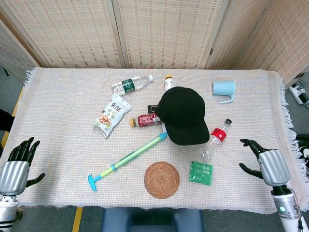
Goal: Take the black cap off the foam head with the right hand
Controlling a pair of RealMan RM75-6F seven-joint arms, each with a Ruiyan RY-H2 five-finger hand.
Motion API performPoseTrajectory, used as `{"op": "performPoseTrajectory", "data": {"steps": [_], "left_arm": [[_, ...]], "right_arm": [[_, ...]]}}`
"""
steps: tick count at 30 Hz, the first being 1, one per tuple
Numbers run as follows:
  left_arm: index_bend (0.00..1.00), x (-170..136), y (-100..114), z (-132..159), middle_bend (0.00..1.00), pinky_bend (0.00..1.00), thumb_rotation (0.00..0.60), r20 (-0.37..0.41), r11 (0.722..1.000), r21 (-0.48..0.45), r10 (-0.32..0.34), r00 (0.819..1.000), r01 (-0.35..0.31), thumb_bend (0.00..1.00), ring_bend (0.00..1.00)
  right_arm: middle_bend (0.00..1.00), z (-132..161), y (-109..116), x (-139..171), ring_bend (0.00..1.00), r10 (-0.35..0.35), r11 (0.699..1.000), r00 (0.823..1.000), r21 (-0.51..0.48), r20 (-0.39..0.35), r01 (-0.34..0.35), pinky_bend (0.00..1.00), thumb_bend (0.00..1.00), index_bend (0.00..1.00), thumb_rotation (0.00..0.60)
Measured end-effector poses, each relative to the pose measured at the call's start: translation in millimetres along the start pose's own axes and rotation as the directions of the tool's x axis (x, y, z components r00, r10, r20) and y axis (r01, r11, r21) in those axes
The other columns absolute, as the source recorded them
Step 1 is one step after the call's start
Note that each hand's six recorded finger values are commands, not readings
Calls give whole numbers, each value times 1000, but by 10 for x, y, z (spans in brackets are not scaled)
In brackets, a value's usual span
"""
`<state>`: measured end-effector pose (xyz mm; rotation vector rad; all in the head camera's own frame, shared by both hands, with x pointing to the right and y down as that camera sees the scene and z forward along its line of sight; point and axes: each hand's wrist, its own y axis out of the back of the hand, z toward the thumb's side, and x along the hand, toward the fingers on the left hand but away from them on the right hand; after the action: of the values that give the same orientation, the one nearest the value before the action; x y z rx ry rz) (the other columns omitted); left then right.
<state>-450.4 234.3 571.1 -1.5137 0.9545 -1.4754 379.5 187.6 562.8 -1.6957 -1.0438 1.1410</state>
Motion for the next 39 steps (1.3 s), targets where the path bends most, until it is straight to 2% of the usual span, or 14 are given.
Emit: {"op": "performPoseTrajectory", "data": {"steps": [5,12,22,27,33,39], "left_arm": [[83,-5,19,-9,60,193,600,-3,1000,-4,4,1000,-4,133,85],[85,-6,32,-16,60,194,600,-3,1000,-10,6,1000,-6,133,88],[86,-13,-1,-69,59,202,600,-15,1000,-22,-16,1000,15,133,88],[85,-4,-3,-76,60,202,600,-14,999,-32,-16,1000,16,133,88],[85,-6,4,-101,59,201,600,-18,999,-46,-22,1000,21,134,89],[85,-6,6,-117,59,201,600,-22,998,-57,-35,999,34,134,89]], "right_arm": [[385,216,23,-239,812,-42,999,996,-25,-76,40,911,92,266,600],[385,614,-34,-551,833,-91,994,982,-68,-167,81,931,109,293,600],[385,890,-294,-751,833,-102,993,973,-82,-207,87,931,152,334,600],[397,1011,-406,-874,838,-126,990,967,-91,-223,108,937,236,412,600],[519,1113,-500,-1006,884,-177,981,957,-115,-229,154,995,412,586,600],[624,1147,-521,-1069,919,-233,968,944,-151,-232,202,1000,509,729,600]]}}
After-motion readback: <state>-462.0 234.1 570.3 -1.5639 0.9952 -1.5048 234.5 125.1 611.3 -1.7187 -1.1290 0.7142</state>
